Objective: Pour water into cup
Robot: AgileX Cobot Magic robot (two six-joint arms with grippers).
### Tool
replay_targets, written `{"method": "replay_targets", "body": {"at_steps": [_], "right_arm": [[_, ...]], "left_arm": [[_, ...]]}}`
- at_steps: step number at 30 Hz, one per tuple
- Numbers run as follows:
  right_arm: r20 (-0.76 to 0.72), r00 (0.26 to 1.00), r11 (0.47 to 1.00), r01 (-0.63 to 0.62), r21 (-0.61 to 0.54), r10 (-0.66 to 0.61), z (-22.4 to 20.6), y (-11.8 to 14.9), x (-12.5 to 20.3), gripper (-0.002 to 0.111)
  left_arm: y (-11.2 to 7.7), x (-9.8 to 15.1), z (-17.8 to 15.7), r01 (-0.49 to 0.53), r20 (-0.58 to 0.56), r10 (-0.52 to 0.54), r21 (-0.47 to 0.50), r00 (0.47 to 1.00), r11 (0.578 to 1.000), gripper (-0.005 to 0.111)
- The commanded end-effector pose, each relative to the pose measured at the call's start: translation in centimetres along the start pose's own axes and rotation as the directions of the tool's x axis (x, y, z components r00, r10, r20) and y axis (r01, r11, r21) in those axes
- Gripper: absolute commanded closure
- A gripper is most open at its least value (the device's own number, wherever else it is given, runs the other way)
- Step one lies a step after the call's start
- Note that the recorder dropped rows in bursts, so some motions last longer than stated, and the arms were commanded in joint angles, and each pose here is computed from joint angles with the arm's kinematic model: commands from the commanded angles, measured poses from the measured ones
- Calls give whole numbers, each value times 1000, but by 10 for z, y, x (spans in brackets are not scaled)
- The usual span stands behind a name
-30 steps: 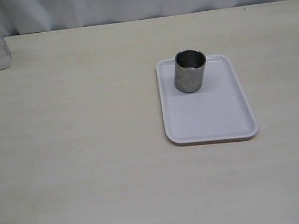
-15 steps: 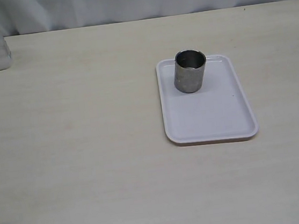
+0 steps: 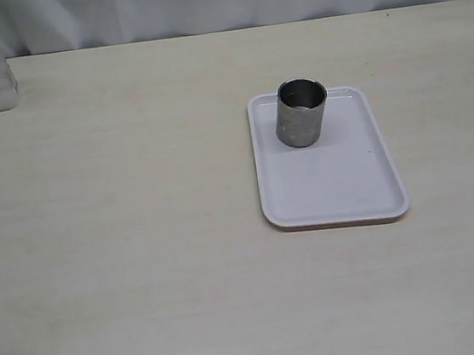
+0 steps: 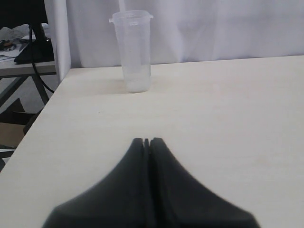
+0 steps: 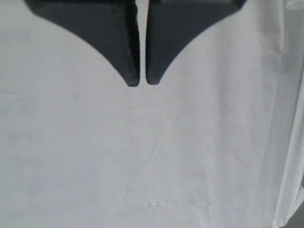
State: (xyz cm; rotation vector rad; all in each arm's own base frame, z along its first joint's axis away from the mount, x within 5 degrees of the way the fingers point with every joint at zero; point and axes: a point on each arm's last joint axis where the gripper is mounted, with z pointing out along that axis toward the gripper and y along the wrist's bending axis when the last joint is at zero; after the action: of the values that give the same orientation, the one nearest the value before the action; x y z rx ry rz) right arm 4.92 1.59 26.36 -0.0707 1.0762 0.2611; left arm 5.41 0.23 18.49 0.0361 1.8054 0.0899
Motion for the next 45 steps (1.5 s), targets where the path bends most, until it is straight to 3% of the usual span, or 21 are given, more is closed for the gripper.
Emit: {"method": "replay_targets", "body": {"at_steps": [1,7,13,20,26,45], "right_arm": [[48,999,997,18,81,-21,-8,-8,7,104],[-67,987,981,151,122,-144,-13,-12,15,104],[-219,962,972,196,130,-165,-15,-15,28,104],[-541,833,964,223,144,-111,-27,-22,57,104],[-665,744,963,219,156,-61,-36,-24,68,104],[-686,724,962,228,149,-65,-38,-24,70,104]], "left_arm": [[0,0,0,2,13,-3,8,1000,1000,107],[0,0,0,2,13,-3,8,1000,1000,107],[0,0,0,2,13,-3,8,1000,1000,107],[0,0,0,2,13,-3,8,1000,1000,107],[0,0,0,2,13,-3,8,1000,1000,107],[0,0,0,2,13,-3,8,1000,1000,107]]}}
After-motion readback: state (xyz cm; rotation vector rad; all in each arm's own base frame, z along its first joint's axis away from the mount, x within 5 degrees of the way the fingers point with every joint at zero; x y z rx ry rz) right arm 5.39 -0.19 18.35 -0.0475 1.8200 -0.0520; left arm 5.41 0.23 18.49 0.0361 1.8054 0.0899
